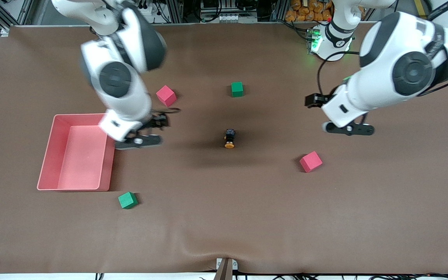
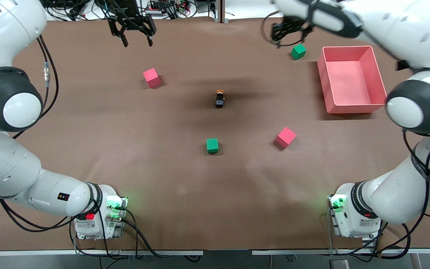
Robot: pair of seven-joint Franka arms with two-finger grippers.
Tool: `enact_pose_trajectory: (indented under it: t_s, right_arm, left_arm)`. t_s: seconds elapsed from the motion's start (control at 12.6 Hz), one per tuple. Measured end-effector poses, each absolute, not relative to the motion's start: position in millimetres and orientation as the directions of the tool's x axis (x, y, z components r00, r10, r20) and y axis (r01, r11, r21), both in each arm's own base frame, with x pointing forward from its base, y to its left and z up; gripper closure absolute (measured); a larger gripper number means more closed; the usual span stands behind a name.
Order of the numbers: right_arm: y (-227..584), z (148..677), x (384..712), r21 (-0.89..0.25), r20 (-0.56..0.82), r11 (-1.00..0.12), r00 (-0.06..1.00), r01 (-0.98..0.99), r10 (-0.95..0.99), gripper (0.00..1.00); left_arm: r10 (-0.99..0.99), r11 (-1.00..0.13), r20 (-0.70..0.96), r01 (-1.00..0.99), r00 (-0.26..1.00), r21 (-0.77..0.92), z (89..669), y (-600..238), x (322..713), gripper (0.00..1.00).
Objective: Place and upright button with both arms
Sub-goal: 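Release the button with the right gripper while the left gripper approaches, then grasp the button with the left gripper while the right gripper withdraws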
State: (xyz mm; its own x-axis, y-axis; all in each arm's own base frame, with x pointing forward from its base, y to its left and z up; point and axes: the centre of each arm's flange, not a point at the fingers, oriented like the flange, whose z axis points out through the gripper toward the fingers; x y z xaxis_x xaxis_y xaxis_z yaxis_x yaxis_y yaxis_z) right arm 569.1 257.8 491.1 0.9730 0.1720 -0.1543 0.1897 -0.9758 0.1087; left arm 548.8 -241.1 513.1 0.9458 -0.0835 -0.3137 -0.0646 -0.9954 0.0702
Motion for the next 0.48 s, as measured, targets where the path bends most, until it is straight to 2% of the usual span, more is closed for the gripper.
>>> enact_pose_trajectory:
  t_s: [0.24, 0.48]
  right_arm:
    - [174.5, 527.6, 553.2, 0.078, -0.213, -0.974, 0.958, 0.212, 0.192, 0.0]
    - [89.1, 547.6, 545.5, 0.047, -0.227, -0.984, 0.961, 0.173, 0.158, 0.0]
  left_arm:
    - [-0.07, -0.997, -0.35, -0.057, 0.934, 0.048, 495.1, -288.8, 546.9, 0.0]
    - [-0.017, -1.0, -0.386, -0.02, 0.923, -0.003, 447.0, -352.7, 543.3, 0.0]
